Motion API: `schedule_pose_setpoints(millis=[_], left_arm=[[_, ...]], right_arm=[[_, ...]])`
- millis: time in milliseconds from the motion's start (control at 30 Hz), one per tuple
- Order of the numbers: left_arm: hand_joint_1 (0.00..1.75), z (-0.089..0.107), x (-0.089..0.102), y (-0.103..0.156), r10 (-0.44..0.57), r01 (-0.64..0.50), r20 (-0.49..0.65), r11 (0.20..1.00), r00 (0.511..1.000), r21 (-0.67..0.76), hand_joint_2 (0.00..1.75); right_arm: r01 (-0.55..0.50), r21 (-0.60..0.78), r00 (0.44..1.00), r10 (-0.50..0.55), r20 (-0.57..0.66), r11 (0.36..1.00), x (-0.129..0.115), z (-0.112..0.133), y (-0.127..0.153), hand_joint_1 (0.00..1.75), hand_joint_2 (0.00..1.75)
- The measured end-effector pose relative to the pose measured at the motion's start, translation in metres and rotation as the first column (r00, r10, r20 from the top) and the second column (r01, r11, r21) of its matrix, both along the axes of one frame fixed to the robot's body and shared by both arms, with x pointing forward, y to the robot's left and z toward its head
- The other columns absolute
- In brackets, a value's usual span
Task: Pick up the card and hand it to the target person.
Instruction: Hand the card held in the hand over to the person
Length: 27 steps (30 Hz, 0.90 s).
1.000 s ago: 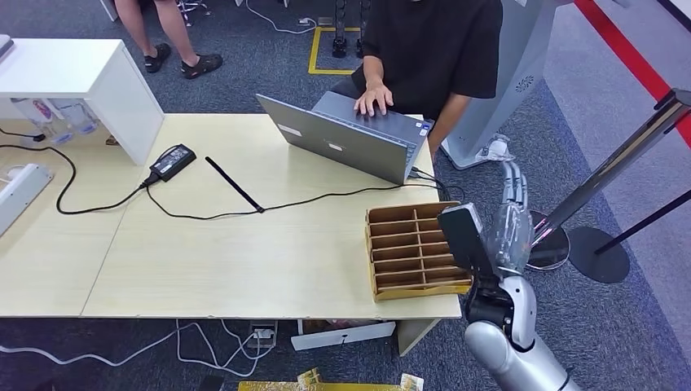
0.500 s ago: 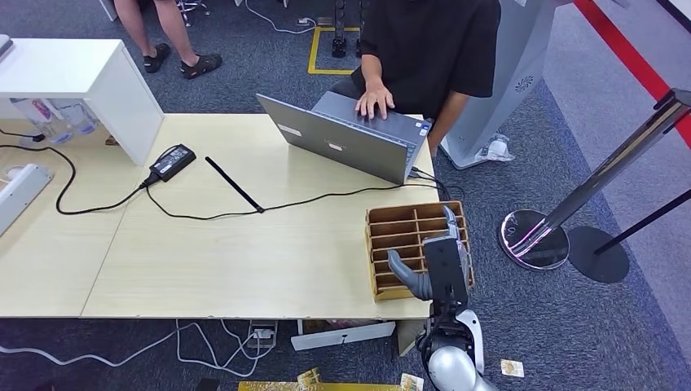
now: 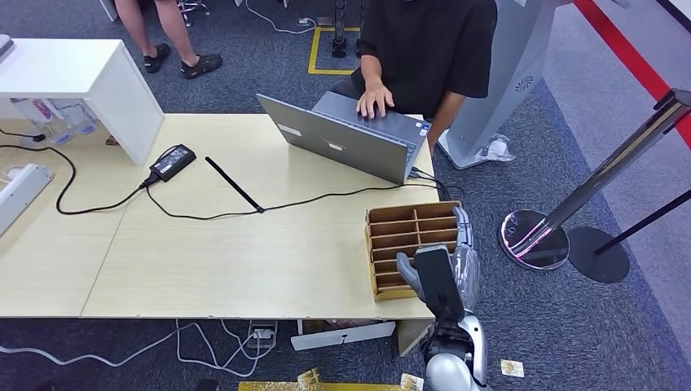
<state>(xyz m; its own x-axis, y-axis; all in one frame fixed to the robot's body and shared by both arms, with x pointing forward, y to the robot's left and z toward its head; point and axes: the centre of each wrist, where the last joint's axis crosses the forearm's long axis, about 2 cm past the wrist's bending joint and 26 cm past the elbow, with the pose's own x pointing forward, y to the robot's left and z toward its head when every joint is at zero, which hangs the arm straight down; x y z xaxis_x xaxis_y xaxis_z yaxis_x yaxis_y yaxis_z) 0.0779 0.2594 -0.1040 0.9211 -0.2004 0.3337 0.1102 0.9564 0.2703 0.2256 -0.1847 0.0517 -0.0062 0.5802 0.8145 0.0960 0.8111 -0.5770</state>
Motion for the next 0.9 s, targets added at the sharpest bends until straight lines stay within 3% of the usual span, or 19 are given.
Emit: schedule_pose_setpoints(millis=[900], left_arm=[[0.0,0.0,-0.001,0.0,0.016,-0.016,-0.003,1.0,1.0,0.003,0.0]], right_arm=[[0.058,0.084,0.998,-0.058,-0.008,0.995,-0.015,-0.005,0.005,0.0,1.75]])
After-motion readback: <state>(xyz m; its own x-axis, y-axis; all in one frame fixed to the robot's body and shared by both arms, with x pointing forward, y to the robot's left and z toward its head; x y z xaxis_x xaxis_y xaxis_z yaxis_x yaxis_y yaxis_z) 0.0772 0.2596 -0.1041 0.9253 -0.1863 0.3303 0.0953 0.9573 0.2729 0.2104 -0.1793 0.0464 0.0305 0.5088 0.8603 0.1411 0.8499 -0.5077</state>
